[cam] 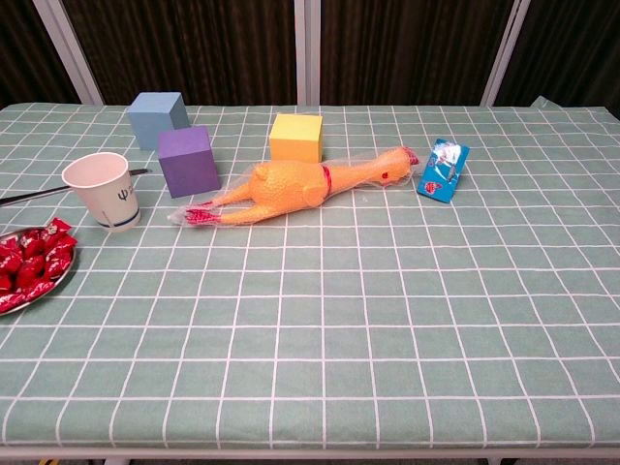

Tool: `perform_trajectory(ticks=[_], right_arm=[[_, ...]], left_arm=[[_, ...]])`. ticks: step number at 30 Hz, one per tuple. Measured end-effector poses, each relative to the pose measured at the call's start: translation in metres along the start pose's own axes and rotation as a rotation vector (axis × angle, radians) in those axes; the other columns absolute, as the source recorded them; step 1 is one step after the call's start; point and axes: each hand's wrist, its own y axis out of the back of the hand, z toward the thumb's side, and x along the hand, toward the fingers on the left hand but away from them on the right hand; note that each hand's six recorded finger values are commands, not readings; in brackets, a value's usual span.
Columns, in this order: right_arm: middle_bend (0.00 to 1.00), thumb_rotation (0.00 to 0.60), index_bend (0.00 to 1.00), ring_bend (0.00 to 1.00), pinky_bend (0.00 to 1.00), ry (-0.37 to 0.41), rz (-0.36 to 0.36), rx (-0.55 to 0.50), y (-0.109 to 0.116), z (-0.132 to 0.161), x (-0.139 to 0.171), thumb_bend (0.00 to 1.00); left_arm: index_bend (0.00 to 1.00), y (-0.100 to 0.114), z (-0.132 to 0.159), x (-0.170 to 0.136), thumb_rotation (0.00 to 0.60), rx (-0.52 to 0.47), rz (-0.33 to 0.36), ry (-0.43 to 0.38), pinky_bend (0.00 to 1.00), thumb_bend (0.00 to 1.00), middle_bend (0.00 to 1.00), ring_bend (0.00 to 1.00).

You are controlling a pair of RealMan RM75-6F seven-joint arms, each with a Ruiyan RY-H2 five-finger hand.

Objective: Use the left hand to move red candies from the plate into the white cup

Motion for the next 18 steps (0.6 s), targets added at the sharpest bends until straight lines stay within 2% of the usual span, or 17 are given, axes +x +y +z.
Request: perform_trajectory(ticks=[7, 12, 18], right_arm=[[0.07, 0.6, 0.0, 0.0, 0.0, 0.001, 0.006, 0.003, -0.001, 0.001, -0.002, 0.1], [0.07, 0.6, 0.01, 0.0, 0.0, -0.004, 0.007, 0.007, -0.001, 0.0, -0.002, 0.1], [0.07, 0.6, 0.01, 0.0, 0.0, -0.001, 0.014, 0.01, -0.003, 0.002, -0.003, 0.1]], left_arm=[[0.46, -0.008, 0.005, 0.01, 0.6, -0.001, -0.018, -0.004, 0.97, 0.16, 0.53, 0.85], [0.45, -0.018, 0.001, 0.013, 0.6, -0.011, -0.057, 0.01, 0.96, 0.16, 0.51, 0.85], [0.45, -0.018, 0.0, 0.013, 0.6, -0.01, -0.062, 0.008, 0.96, 0.16, 0.51, 0.85]])
